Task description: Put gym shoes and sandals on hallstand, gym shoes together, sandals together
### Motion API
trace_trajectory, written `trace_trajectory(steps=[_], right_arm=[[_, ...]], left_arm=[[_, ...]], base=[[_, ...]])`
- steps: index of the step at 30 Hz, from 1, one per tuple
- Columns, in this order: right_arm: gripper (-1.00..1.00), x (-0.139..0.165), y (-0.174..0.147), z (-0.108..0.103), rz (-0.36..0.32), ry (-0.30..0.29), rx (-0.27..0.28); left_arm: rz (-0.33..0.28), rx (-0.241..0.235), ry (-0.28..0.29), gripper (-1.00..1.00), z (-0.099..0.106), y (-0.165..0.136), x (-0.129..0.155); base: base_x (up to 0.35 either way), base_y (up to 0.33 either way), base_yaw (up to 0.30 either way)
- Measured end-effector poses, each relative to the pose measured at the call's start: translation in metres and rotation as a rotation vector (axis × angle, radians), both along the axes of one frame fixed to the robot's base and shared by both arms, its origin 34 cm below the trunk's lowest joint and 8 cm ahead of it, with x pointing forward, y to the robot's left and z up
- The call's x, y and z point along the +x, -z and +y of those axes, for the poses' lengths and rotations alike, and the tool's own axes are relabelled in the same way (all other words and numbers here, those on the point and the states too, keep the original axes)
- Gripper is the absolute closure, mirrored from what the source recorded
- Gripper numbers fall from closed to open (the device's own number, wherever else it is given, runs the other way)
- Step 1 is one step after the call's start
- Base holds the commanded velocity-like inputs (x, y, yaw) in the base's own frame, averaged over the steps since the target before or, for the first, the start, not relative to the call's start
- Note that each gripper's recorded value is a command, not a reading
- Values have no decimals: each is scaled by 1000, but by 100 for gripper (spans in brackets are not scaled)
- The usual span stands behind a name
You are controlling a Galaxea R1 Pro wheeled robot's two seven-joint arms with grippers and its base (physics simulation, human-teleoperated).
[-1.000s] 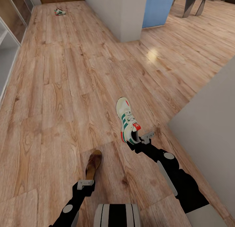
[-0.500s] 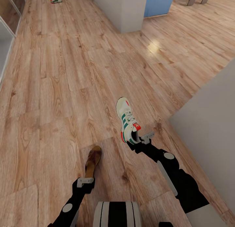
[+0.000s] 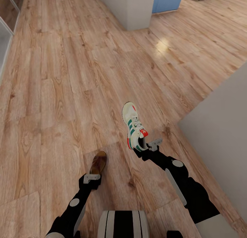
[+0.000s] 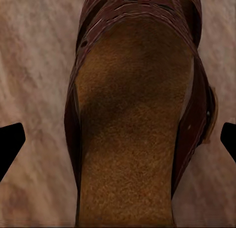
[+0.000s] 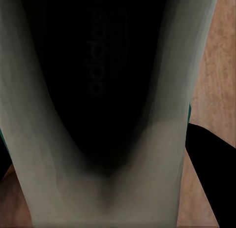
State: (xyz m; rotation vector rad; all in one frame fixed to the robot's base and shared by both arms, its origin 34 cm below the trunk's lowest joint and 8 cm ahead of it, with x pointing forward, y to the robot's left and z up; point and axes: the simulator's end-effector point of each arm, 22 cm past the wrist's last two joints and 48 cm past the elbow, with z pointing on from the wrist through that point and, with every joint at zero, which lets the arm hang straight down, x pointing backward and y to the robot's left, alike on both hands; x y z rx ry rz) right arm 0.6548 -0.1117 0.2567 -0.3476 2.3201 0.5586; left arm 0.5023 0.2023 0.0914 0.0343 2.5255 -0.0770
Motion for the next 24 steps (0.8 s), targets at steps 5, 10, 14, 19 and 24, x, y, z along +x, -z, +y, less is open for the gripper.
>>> trace_trajectory(steps=[5, 10, 14, 19, 24], right_arm=[[100, -6, 15, 0, 26, 1, 0], [100, -13, 31, -1, 52, 1, -1], [100, -18, 41, -2, 70, 5, -1], [100, -17, 44, -6, 74, 14, -3], [100, -20, 49, -6, 82, 14, -4]], left_arm=[[39, -2, 2, -100, -1, 14, -16], [72, -2, 3, -100, -1, 27, -32], [92, -2, 3, -100, -1, 34, -42], [95, -1, 1, -100, 0, 35, -45], [103, -1, 3, -100, 0, 39, -49]], base=[[0, 0, 0], [0, 0, 0], [0, 0, 0], [0, 0, 0], [0, 0, 0]])
